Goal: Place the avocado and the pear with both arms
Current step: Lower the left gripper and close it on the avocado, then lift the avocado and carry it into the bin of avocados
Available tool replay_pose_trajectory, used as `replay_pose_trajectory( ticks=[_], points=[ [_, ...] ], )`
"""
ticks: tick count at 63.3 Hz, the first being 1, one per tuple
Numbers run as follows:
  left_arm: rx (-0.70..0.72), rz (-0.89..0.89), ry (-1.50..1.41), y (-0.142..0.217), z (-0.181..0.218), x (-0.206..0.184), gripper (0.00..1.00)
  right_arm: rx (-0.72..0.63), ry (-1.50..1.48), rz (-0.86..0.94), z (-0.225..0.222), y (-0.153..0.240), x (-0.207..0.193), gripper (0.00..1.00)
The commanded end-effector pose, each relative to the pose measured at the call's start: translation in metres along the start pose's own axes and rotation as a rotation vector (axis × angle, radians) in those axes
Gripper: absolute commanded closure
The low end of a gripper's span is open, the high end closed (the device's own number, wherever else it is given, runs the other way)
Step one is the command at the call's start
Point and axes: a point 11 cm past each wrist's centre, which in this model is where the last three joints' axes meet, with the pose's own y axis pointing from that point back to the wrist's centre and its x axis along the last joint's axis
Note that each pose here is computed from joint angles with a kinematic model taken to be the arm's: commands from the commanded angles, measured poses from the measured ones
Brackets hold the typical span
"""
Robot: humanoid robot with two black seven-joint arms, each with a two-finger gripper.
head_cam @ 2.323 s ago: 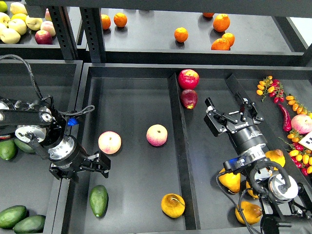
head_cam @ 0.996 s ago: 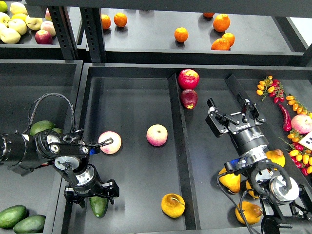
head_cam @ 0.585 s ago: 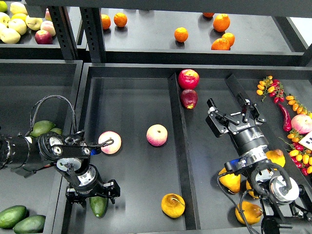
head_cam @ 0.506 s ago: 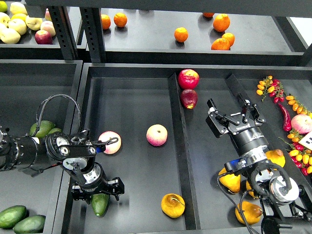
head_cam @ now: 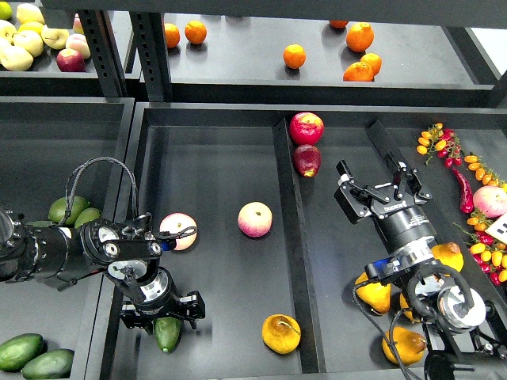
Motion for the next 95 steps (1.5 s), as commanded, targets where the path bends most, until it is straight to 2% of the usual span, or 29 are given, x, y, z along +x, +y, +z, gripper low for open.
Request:
replay_pose_trajectory(
  ticks=[1, 17, 24, 36, 55, 70, 86, 89, 90, 95],
  points=[
    [0.0, 0.003, -0.002, 0.001, 0.001, 0.001, 0.26, 0.0, 0.0, 0.0, 0.0, 0.0, 0.0, 0.0],
    [-0.004, 0.001, -0.008, 0.002, 0.004, 0.0, 0.39, 0.0, 0.001, -0.002, 0.0, 0.0, 0.0, 0.0],
    [-0.006, 0.003, -0.01, 0.003, 0.005, 0.0, 0.49, 0.0, 0.001, -0.002, 0.0, 0.0, 0.0, 0.0],
    [-0.01, 0.003, -0.013, 0.005, 0.007, 0.001, 0.54, 0.001, 0.0, 0.0, 0.0, 0.0, 0.0, 0.0],
    [-0.091, 0.087, -0.012, 0.048, 0.036, 0.032, 0.54, -0.001, 0.007, -0.02, 0.0, 0.0, -0.002, 0.0],
    [-0.147, 0.152, 0.045, 0.081, 0.033, 0.06, 0.54, -0.009, 0.009, -0.025, 0.002, -0.001, -0.003, 0.0],
    [-0.157, 0.276, 0.179, 0.135, -0.025, 0.109, 0.54, -0.037, 0.034, -0.093, 0.01, -0.004, -0.01, 0.0],
    [-0.145, 0.295, 0.21, 0.141, -0.043, 0.115, 0.54, -0.042, 0.039, -0.102, 0.01, -0.008, -0.014, 0.0],
    [-0.133, 0.315, 0.248, 0.148, -0.065, 0.121, 0.54, -0.05, 0.052, -0.129, 0.009, -0.019, -0.026, 0.0],
    [-0.122, 0.328, 0.288, 0.155, -0.09, 0.124, 0.54, -0.058, 0.058, -0.138, 0.007, -0.033, -0.036, 0.0]
  ],
)
